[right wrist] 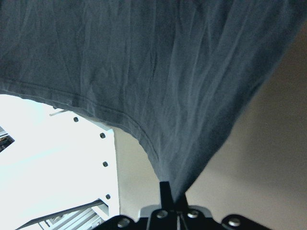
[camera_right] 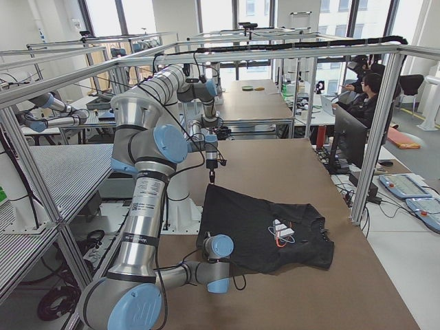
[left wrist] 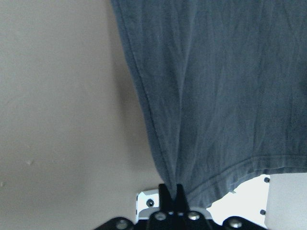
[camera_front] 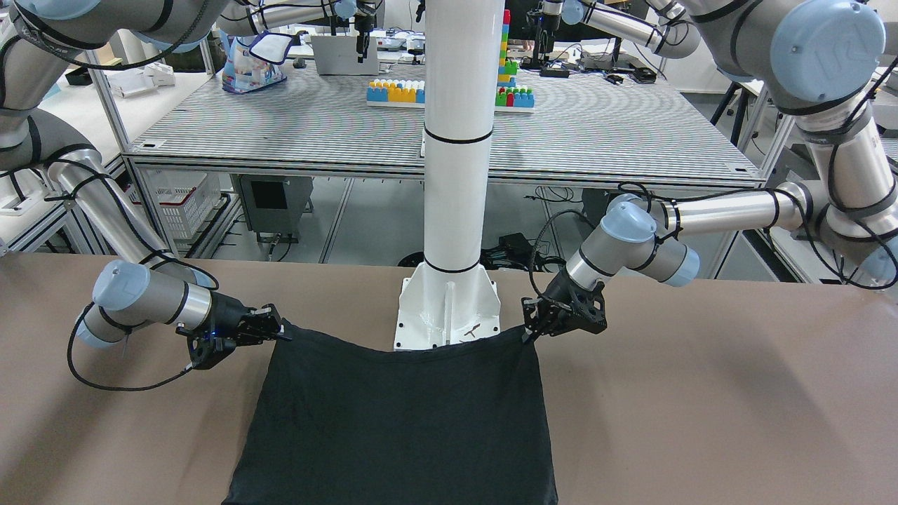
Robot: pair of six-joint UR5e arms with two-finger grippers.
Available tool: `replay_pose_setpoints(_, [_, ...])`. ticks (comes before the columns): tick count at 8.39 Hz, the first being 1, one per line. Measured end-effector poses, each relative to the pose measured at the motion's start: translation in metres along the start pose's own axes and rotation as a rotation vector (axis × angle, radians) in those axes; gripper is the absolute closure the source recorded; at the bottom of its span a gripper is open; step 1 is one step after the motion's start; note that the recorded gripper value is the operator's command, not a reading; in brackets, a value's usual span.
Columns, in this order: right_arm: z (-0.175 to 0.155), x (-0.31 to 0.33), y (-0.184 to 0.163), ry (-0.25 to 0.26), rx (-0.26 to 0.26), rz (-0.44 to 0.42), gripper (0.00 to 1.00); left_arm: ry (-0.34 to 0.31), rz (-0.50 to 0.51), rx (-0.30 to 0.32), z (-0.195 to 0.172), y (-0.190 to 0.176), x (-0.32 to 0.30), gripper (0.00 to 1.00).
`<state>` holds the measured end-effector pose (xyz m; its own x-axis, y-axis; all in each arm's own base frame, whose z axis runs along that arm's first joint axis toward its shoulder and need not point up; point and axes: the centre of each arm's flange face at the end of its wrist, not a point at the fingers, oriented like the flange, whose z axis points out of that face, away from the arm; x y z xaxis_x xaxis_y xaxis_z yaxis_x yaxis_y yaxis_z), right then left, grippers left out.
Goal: Fold clothes
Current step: 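Lift the hem with both grippers and fold it toward the collar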
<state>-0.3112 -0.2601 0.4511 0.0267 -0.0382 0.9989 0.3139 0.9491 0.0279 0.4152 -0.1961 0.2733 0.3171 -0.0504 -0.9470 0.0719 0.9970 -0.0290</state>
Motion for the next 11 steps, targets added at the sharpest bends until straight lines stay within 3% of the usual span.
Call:
replay_pose_setpoints(3, [-0.050, -0.006, 0.025, -0.117, -0.137, -0.016, 1.00, 0.048, 0.048, -0.093, -0.025, 0.022, 0.012, 1.00])
replay_pose_setpoints(5, [-0.063, -0.006, 0.028, -0.141, -0.156, -0.008, 1.00, 0.056, 0.064, -0.109, -0.042, 0.023, 0.009, 1.00])
replay_pose_setpoints(8, [-0.096, -0.010, -0.017, -0.148, -0.029, -0.033, 1.00, 0.093, 0.034, -0.066, -0.075, -0.022, 0.014, 1.00])
replay_pose_setpoints(11, [-0.139, -0.019, -0.066, -0.141, 0.156, -0.069, 1.00, 0.131, 0.003, 0.065, -0.080, -0.088, 0.043, 1.00])
